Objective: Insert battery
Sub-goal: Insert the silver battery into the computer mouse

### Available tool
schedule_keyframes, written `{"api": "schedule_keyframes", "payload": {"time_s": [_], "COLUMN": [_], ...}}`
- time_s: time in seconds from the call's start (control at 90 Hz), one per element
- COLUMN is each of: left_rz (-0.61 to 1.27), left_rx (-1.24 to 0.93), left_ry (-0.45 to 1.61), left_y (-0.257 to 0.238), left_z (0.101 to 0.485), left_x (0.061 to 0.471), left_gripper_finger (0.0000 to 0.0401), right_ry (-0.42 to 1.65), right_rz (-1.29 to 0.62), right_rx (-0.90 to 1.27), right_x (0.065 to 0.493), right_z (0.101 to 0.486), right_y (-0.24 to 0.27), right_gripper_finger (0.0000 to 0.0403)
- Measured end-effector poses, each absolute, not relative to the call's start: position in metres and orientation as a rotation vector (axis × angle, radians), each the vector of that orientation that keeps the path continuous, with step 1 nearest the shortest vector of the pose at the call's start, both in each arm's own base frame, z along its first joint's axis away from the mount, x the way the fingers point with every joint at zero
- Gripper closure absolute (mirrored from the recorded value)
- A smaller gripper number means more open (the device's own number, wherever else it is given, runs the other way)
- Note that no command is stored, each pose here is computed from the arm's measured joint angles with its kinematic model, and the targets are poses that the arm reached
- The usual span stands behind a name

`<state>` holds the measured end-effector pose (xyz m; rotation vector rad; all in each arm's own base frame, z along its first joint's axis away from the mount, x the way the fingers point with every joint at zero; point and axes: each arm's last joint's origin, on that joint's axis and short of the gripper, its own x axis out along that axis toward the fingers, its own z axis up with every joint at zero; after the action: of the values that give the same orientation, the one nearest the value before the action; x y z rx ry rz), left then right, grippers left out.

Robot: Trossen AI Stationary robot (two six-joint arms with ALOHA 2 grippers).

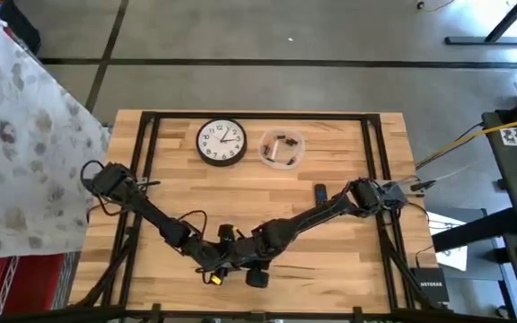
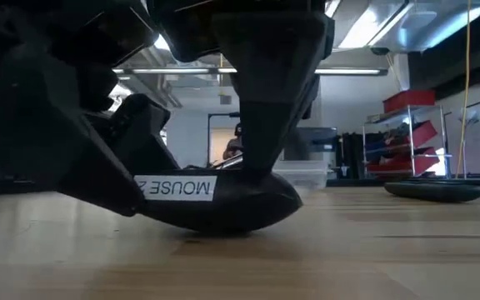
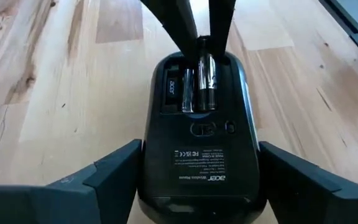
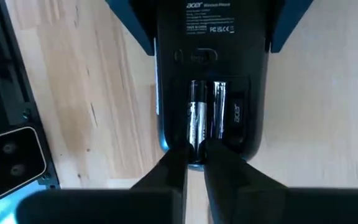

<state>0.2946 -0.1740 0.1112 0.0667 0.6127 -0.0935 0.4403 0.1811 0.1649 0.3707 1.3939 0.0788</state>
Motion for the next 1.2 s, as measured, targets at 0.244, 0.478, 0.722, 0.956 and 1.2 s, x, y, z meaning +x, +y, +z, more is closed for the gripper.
{"api": "schedule_keyframes", "payload": {"time_s": [0.244, 0.478, 0.722, 0.956, 1.2], "left_rz": [-0.076, -0.076, -0.065, -0.068, -0.076], "left_rx": [0.069, 0.075, 0.096, 0.101, 0.094], "left_ry": [0.611, 0.617, 0.619, 0.618, 0.615], "left_y": [-0.173, -0.173, -0.173, -0.173, -0.173], "left_z": [0.111, 0.11, 0.11, 0.111, 0.111], "left_x": [0.294, 0.294, 0.294, 0.294, 0.295], "left_gripper_finger": [0.0127, 0.0127, 0.0127, 0.0127, 0.0127], "right_ry": [1.373, 1.389, 1.398, 1.404, 1.42], "right_rz": [0.073, 0.08, 0.095, 0.077, 0.078], "right_rx": [0.354, 0.36, 0.373, 0.356, 0.374], "right_x": [0.442, 0.441, 0.44, 0.438, 0.436], "right_z": [0.164, 0.165, 0.172, 0.172, 0.175], "right_y": [0.182, 0.182, 0.187, 0.19, 0.189], "right_gripper_finger": [0.0317, 0.0308, 0.0319, 0.0355, 0.037]}}
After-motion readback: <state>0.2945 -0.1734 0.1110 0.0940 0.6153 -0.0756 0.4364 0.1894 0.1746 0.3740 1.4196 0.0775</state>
